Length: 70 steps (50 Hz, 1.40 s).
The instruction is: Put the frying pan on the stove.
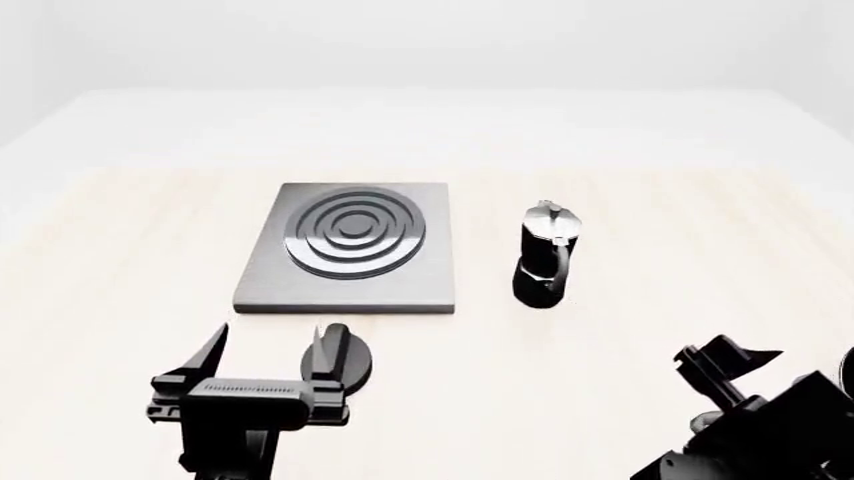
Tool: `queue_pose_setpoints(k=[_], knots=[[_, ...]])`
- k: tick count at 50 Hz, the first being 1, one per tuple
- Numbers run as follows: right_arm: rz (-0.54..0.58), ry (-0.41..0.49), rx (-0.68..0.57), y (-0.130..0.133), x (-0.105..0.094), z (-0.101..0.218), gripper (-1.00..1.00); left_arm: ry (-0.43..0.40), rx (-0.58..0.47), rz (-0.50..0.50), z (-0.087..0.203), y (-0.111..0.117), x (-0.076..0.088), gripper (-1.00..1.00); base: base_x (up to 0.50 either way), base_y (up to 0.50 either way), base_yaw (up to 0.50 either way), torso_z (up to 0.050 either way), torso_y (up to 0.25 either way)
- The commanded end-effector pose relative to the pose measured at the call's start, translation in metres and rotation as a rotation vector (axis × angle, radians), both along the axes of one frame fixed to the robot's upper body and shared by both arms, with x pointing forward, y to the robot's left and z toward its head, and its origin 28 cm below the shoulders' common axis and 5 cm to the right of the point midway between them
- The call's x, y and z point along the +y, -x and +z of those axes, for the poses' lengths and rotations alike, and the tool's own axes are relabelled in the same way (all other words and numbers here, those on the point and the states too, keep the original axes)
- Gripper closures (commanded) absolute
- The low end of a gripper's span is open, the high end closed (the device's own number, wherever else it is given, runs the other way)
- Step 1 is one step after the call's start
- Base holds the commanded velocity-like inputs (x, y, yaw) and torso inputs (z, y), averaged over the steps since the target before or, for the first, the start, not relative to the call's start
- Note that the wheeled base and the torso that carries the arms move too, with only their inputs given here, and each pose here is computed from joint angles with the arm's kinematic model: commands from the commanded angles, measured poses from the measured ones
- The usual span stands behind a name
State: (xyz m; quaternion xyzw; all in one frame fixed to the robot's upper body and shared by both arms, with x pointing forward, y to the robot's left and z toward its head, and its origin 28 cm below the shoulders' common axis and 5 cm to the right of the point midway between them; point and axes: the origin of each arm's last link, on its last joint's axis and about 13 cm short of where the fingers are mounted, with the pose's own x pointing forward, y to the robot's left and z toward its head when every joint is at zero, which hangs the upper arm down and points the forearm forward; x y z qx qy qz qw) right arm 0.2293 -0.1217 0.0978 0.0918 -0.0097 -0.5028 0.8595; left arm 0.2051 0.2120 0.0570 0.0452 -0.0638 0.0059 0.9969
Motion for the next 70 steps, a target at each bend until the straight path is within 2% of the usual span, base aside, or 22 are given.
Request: queue_pose_setpoints(k=[1, 26, 50, 70], knots=[[-0.033, -0.063, 0.024, -0.008, 0.001, -0.008, -1.00, 0.001, 0.003, 0.003, -0.003, 0.001, 0.001, -1.00, 0.00, 0.00, 0.00, 0.000, 0.000], [-0.110, -0.150, 0.019, -0.030, 0.004, -0.003, -1.00, 0.002, 0.010, 0.003, -0.006, 0.003, 0.002, -1.00, 0.00, 0.00, 0.00, 0.000, 0.000], [-0.195, -0.132, 0.073, -0.047, 0.001, -0.012, -1.00, 0.002, 0.014, 0.002, -0.008, 0.003, 0.002, -1.00, 0.00, 0.00, 0.00, 0.000, 0.000], [-0.253, -0.186, 0.097, -0.056, -0.003, -0.023, -1.00, 0.001, 0.017, 0.001, -0.009, 0.003, 0.002, -1.00, 0.00, 0.00, 0.00, 0.000, 0.000]])
